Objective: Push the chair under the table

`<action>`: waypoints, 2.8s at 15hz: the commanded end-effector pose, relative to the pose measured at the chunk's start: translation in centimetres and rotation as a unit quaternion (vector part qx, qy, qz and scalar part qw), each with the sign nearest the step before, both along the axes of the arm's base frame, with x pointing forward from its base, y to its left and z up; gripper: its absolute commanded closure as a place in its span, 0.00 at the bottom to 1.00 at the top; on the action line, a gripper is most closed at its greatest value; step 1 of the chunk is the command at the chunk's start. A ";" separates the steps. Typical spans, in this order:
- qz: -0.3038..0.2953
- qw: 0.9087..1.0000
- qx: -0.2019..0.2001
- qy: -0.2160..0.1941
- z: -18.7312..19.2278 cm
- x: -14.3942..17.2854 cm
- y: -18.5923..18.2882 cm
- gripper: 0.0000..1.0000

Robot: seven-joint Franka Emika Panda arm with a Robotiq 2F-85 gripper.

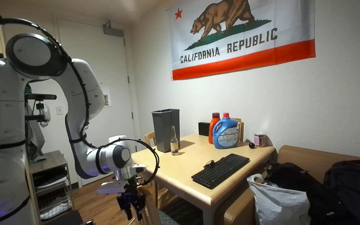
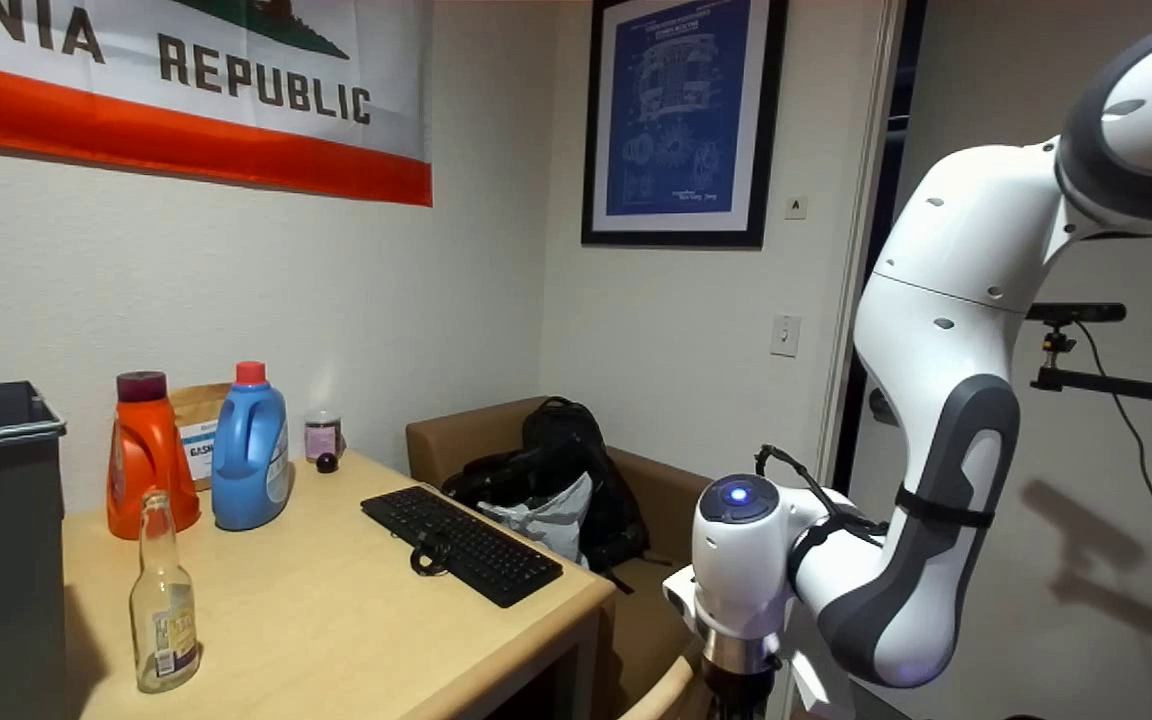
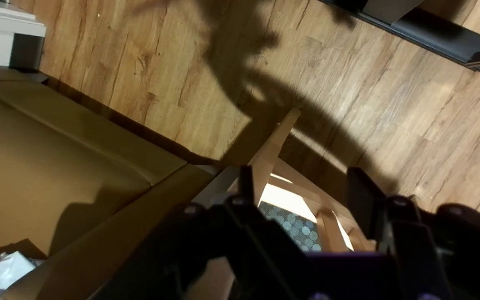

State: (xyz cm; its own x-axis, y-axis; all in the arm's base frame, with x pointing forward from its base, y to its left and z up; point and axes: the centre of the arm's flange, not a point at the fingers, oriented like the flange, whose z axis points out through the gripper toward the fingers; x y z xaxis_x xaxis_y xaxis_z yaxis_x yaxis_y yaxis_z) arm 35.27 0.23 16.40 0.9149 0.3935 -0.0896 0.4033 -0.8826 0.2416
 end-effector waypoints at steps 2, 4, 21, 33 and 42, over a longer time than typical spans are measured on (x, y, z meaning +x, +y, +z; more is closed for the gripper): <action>0.001 1.000 0.007 -0.027 -0.3 -2.2 -0.8 0.80; 0.002 0.999 0.005 -0.034 -0.2 -2.4 -0.9 0.95; -0.006 0.999 -0.011 -0.035 -0.2 1.4 1.4 1.00; -0.067 0.998 -0.011 -0.001 -0.5 4.9 2.7 1.00; -0.091 0.995 -0.032 0.017 0.7 7.3 3.8 1.00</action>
State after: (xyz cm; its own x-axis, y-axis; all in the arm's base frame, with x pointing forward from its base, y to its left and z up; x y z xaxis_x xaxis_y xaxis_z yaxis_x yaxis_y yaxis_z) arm 38.94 3.60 16.18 0.9692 0.1939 -0.1520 0.2297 -0.9341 0.2733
